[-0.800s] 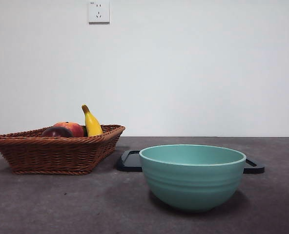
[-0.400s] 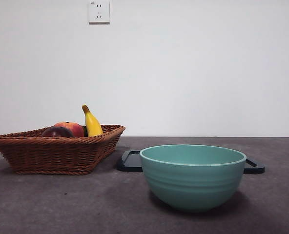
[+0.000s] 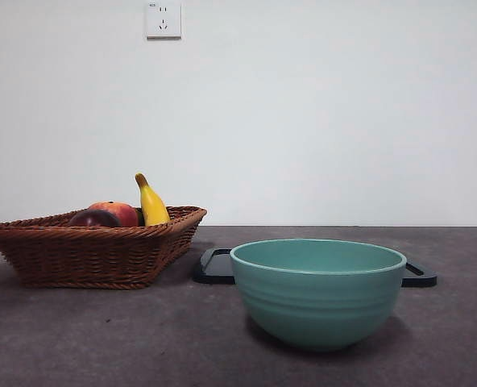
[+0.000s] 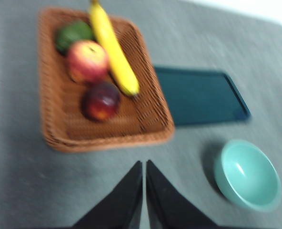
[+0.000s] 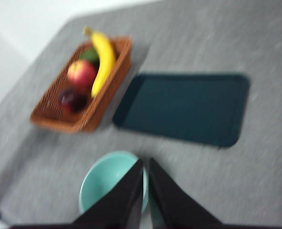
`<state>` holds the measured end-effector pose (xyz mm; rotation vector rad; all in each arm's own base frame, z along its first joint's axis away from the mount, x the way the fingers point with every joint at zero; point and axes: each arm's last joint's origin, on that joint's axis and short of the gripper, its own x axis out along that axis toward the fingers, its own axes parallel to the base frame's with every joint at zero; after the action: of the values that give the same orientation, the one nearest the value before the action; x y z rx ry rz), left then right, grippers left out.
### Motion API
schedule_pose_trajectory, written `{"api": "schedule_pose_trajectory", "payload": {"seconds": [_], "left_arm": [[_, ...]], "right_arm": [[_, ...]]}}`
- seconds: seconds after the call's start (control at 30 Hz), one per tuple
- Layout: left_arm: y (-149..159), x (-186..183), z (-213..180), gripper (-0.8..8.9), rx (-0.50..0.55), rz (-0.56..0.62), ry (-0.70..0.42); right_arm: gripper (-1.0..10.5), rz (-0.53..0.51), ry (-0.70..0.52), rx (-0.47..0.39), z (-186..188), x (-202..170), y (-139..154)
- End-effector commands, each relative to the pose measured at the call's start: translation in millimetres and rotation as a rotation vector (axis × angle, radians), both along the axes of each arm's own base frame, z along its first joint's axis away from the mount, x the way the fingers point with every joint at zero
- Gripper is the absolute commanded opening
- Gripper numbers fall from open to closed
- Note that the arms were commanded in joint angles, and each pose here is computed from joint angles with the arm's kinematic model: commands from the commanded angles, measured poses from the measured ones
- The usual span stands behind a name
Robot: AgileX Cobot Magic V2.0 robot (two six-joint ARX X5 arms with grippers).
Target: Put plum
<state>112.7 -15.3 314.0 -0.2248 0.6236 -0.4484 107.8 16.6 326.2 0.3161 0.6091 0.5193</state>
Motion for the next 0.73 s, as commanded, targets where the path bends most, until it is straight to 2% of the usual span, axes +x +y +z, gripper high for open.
{"api": "schedule_pose_trajectory", "payload": {"seconds": [0.03, 0.23, 0.43, 0.47, 0.5, 0.57, 0.6, 0.73], "left_arm": [[-2.5, 3.2, 11.1, 0.09, 0.034, -0.080, -0.007], [-8.2, 7.3, 11.8, 0.09, 0.069, -0.190, 0.101], [-9.0, 6.3, 10.7, 0.13, 0.072, -0.200, 0.116], [-9.0, 6.3, 10.7, 0.52, 0.070, -0.198, 0.118], [-9.0, 6.3, 10.7, 1.31, 0.070, -0.197, 0.118], [-9.0, 6.3, 10.7, 3.54, 0.067, -0.196, 0.119], [-9.0, 6.3, 10.7, 4.20, 0.068, -0.195, 0.119], [-9.0, 6.4, 10.7, 4.72, 0.067, -0.195, 0.119]], "right_arm": [[0.1, 0.097, 0.021, -0.073, 7.4, 5.1, 4.8], [0.1, 0.271, 0.145, -0.146, 5.3, 14.8, 20.1], [0.1, 0.312, 0.156, -0.179, 2.8, 16.3, 26.5], [0.2, 0.311, 0.156, -0.179, 2.8, 16.3, 26.5], [0.7, 0.311, 0.157, -0.178, 2.8, 16.3, 26.5], [2.8, 0.308, 0.159, -0.175, 2.8, 16.3, 26.5], [3.4, 0.308, 0.159, -0.175, 2.8, 16.3, 26.5], [3.8, 0.308, 0.159, -0.175, 2.9, 16.3, 26.5]]}}
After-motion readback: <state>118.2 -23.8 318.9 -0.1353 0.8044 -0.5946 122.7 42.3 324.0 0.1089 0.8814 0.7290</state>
